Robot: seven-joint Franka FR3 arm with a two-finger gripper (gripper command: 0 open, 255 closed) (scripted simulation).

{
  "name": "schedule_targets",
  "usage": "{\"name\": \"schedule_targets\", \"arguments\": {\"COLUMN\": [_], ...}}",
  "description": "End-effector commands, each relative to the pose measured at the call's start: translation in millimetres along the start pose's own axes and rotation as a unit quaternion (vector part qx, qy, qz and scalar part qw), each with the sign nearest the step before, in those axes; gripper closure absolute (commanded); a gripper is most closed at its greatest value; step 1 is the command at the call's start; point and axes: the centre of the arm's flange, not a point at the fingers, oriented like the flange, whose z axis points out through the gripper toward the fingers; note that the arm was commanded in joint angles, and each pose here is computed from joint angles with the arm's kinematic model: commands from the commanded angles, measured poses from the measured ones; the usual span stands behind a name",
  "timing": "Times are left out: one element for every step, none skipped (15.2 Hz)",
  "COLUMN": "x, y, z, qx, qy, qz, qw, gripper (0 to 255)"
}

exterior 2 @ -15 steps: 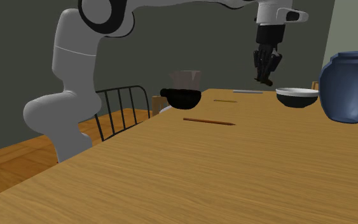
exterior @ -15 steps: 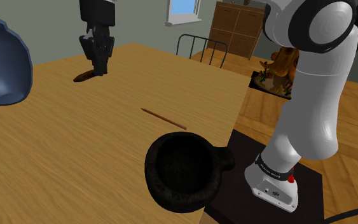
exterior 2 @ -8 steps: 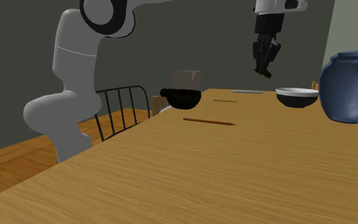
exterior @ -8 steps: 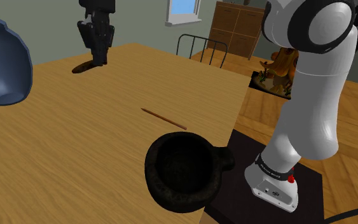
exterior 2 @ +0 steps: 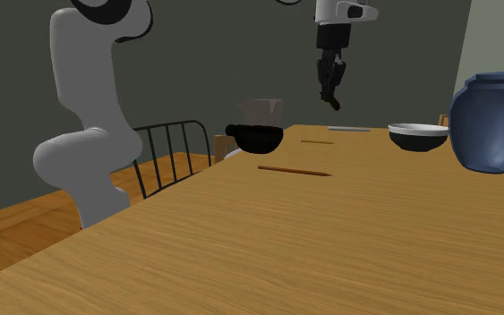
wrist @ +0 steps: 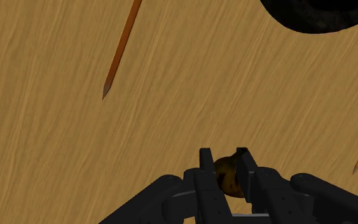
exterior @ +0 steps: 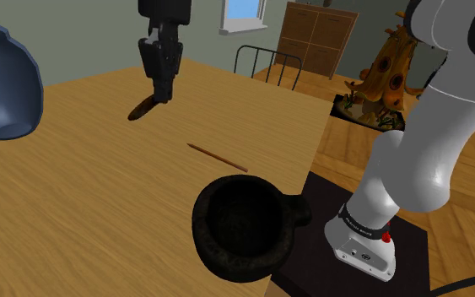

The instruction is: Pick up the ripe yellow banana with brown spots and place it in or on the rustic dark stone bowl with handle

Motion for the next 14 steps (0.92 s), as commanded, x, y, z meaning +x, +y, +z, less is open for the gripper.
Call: {"name": "schedule_targets", "arguments": {"x": [-22.7,-33.5,-44.3,-55.2,-66.0,-76.8,-87.7,-98.5,-109.3,-120.2,-131.0,-141.8,-152.7,-163.5], "y": [-15.8,-23.3,-30.8,-38.3,-45.8,-53.3,-60.8,-68.3,-75.8,-83.3,-90.8,-98.3,-105.8,-113.3], "z": [1.8,2.5,3.3,4.0,4.8,5.5,6.3,7.0,7.8,8.5,9.3,10.0,10.8,11.6], "qx": [0.0,0.0,0.0,0.0,0.0,0.0,0.0,0.0,0.0,0.0,0.0,0.0,0.0,0.0], "qy": [0.0,0.0,0.0,0.0,0.0,0.0,0.0,0.0,0.0,0.0,0.0,0.0,0.0,0.0], "qz": [0.001,0.001,0.001,0.001,0.001,0.001,0.001,0.001,0.001,0.001,0.001,0.001,0.001,0.001], "qw": [1.0,1.0,1.0,1.0,1.0,1.0,1.0,1.0,1.0,1.0,1.0,1.0,1.0,1.0], "gripper": [255,255,255,255,255,255,255,255,255,255,255,255,255,255]}}
